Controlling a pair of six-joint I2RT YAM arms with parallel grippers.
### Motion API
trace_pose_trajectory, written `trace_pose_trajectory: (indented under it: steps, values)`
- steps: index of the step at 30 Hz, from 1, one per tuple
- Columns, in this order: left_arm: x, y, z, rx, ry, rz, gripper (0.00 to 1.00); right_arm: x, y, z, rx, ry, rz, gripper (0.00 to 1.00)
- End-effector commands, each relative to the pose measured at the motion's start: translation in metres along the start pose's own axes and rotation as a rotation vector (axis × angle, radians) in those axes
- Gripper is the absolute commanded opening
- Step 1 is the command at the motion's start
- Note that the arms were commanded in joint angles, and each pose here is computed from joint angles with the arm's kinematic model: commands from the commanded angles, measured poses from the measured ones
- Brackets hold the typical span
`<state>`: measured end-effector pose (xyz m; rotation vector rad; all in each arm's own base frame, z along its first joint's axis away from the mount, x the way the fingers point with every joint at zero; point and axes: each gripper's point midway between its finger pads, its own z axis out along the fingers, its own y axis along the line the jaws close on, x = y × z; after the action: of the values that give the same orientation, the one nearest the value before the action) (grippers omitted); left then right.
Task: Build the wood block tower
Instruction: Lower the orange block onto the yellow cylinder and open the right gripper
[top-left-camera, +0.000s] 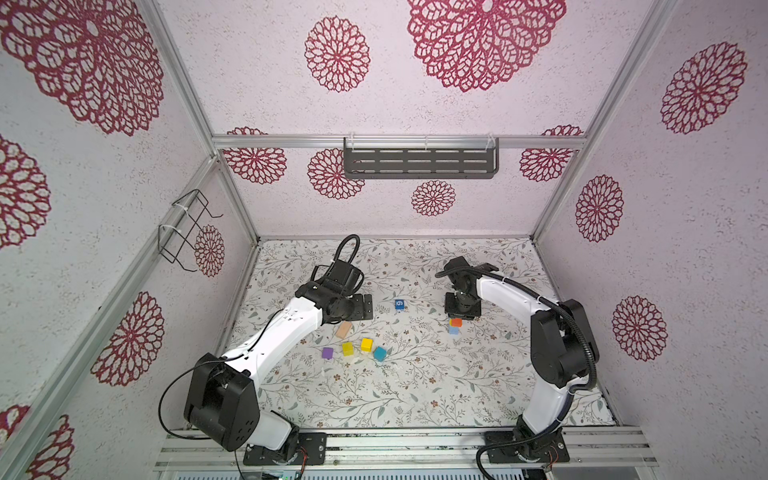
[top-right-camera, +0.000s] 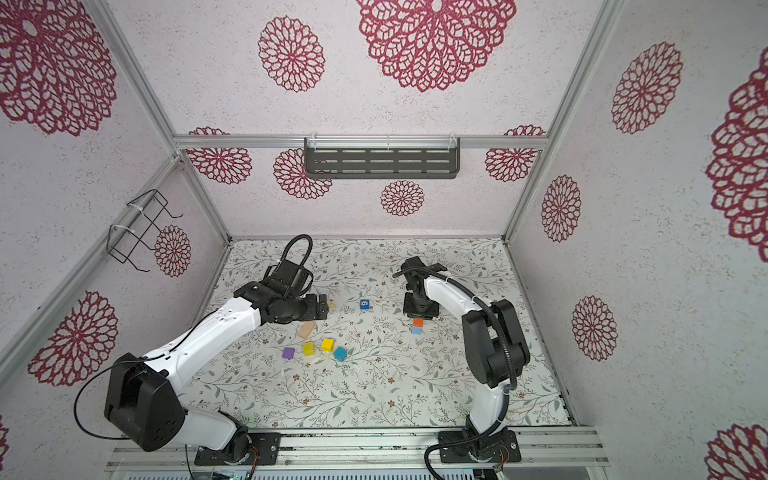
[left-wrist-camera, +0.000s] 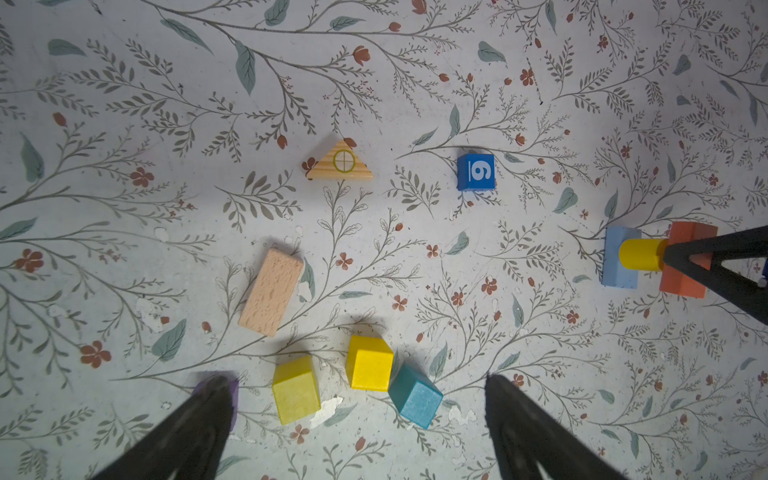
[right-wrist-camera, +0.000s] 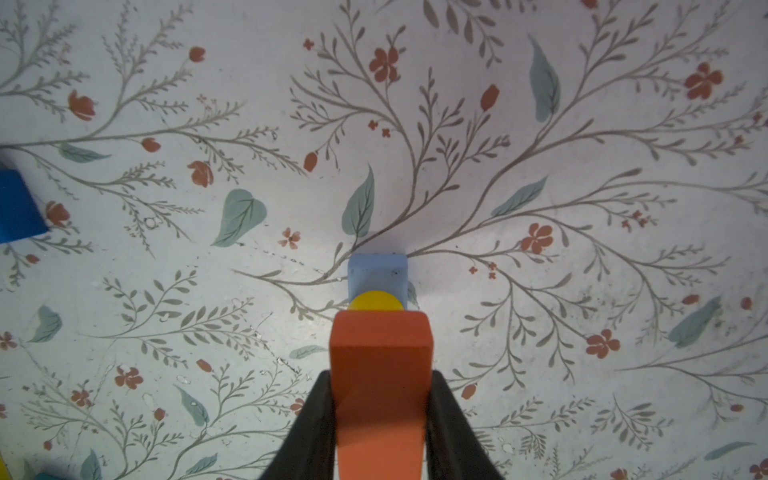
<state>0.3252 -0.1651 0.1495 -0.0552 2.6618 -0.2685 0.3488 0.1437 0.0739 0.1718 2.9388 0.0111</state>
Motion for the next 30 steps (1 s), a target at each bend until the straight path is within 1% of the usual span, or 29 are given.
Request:
trace_pose_trajectory:
  steps: [1,10,22,30]
  values:
    - [-0.0010,-0.0020,0.0024,0.005,-0.001,0.007,0.97,-0.0092,0.0001,-0.0068,0.002,-0.021,-0.006,0.32]
    - [-0.0011,-0.0023,0.0029,0.007,0.000,0.007,0.97,-0.0092,0.0012,-0.0048,-0.003,-0.019,-0.006,0.34]
    - [-0.0008,-0.0022,0.0032,0.007,0.002,0.007,0.97,-0.0091,-0.0005,-0.0043,0.009,-0.017,-0.013,0.43]
    - [-0.0010,-0.0026,0.0030,0.008,0.001,0.007,0.97,-0.0100,0.0009,-0.0057,0.003,-0.018,-0.014,0.45]
